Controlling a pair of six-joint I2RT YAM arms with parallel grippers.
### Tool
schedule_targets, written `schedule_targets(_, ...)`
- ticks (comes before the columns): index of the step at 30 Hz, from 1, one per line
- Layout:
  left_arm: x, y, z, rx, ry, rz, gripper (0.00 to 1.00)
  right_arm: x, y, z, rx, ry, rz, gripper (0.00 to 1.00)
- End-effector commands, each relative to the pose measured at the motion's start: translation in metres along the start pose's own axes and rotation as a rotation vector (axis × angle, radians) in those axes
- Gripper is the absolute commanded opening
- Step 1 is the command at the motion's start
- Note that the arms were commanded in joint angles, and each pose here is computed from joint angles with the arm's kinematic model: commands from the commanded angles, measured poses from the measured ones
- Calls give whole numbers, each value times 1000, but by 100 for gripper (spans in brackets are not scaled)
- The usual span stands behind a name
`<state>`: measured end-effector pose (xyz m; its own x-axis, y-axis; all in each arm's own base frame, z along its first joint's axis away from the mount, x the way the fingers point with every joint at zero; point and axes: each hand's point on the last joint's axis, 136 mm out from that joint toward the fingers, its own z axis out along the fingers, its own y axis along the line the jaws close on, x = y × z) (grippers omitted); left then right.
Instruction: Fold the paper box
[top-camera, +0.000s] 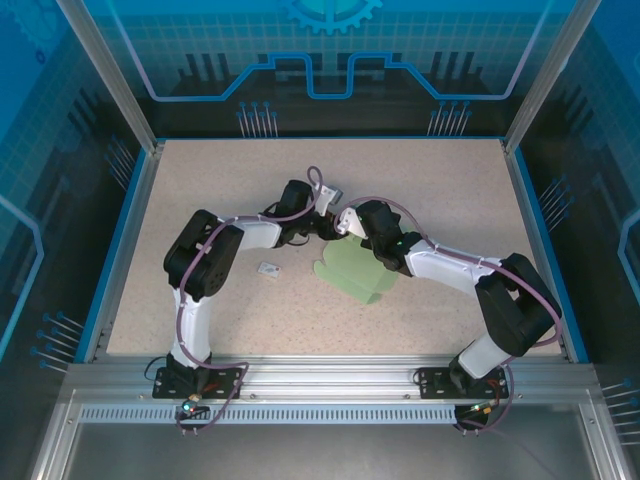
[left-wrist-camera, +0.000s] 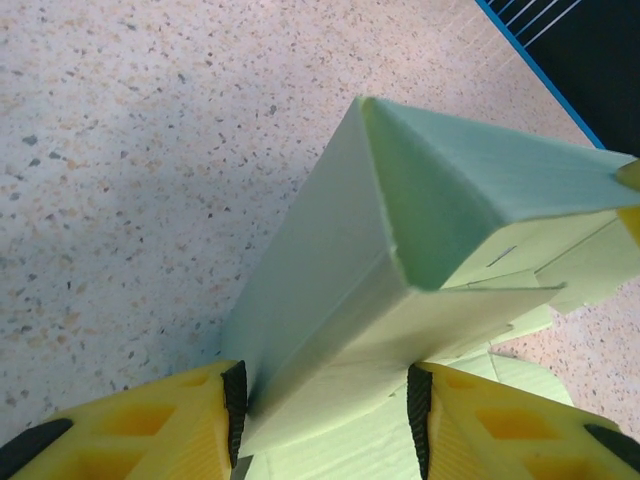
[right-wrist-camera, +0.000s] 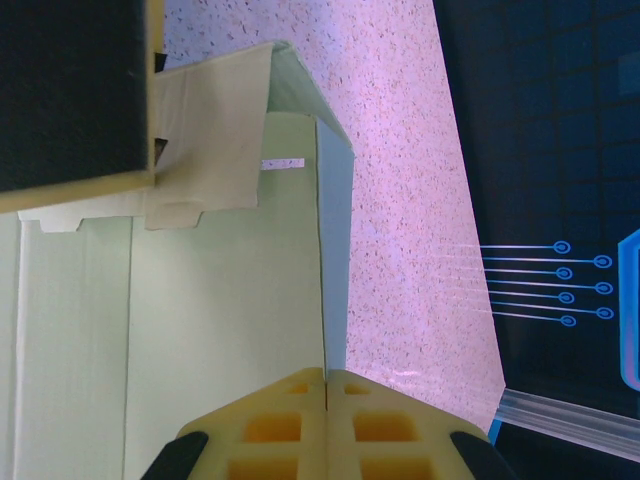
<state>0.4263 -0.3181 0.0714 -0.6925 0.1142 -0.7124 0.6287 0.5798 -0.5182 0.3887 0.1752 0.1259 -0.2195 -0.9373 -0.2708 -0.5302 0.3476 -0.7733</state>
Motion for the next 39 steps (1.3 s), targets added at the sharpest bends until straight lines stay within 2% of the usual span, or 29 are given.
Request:
schedule_targets(1,3,-1,-1,7,-14,-8,50,-2,-2,-6,-20,-22,29,0)
schedule_targets(8,4,-12,-11,60,-2,14,54,-1,-3,-6,-26,-21,34,0)
schedule_targets(15,1,-4,-13,57,2,6,47,-1,-3,-6,-30,-24,40,0)
schedule_targets(27,-8,-3,-6,66,-7,-5,46,-4,-3,-9,-43,-39,66,0)
schedule_targets(39,-13,-3,3,42,-31,-25,51,-5,2,-12,-73,-62,101,0)
